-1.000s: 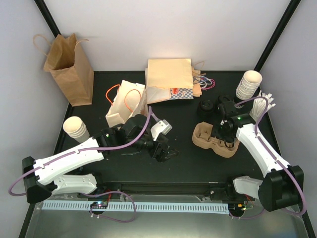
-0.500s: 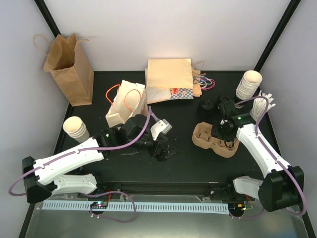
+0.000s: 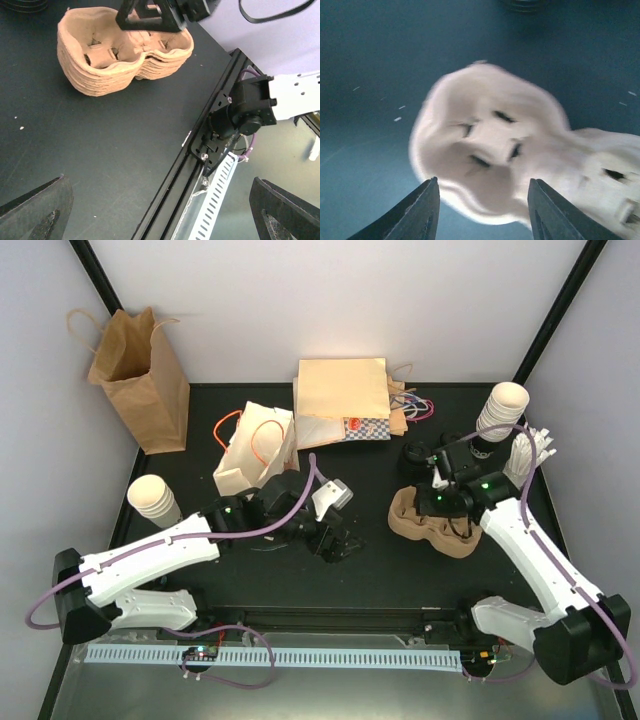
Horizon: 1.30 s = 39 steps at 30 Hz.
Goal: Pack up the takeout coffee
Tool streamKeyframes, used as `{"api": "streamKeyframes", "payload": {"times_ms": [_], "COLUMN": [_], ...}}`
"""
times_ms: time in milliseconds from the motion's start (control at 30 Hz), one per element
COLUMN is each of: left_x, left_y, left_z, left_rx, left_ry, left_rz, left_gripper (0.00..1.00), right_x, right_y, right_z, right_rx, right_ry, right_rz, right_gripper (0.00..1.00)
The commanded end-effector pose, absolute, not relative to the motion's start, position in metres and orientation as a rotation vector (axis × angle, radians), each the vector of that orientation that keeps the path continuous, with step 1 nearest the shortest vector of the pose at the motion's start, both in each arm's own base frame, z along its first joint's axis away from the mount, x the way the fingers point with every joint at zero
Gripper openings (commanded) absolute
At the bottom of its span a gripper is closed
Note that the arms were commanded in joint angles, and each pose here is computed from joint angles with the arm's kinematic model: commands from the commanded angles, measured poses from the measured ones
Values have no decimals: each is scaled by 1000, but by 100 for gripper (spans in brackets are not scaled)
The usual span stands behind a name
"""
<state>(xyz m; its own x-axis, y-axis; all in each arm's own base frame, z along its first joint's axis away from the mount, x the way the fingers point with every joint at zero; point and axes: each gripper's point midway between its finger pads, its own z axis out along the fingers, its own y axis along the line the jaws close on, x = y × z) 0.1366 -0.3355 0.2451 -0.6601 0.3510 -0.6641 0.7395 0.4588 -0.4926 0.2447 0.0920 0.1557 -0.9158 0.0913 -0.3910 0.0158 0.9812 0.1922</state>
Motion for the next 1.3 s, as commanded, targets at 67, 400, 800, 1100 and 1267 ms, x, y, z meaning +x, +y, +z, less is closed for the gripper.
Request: {"api": "streamKeyframes", "payload": {"times_ms": [67, 400, 800, 1100, 1267], "left_x": [153, 165, 163, 163, 162], "left_y": [-331, -302, -300, -304, -304], "left_z": [271, 270, 266, 264, 264], "left_rx": [792, 620, 621, 642, 641], "left_ry": [2180, 2169, 2175, 2183, 2183], "left_rz": [-1048, -1002, -1012, -1018, -1020], "left_gripper": [99, 99, 99, 99, 99], "right_x": [236, 249, 249, 243, 243], "right_y": [156, 177, 165, 168, 166], "right_z": [180, 155, 132, 114, 110], "right_rx": [-391, -499, -460, -489, -487], "right_ry": [2604, 2674, 2739, 2781, 2787], "right_rz": [343, 171, 37, 45, 19], "right_gripper": [52, 47, 39, 33, 26]}}
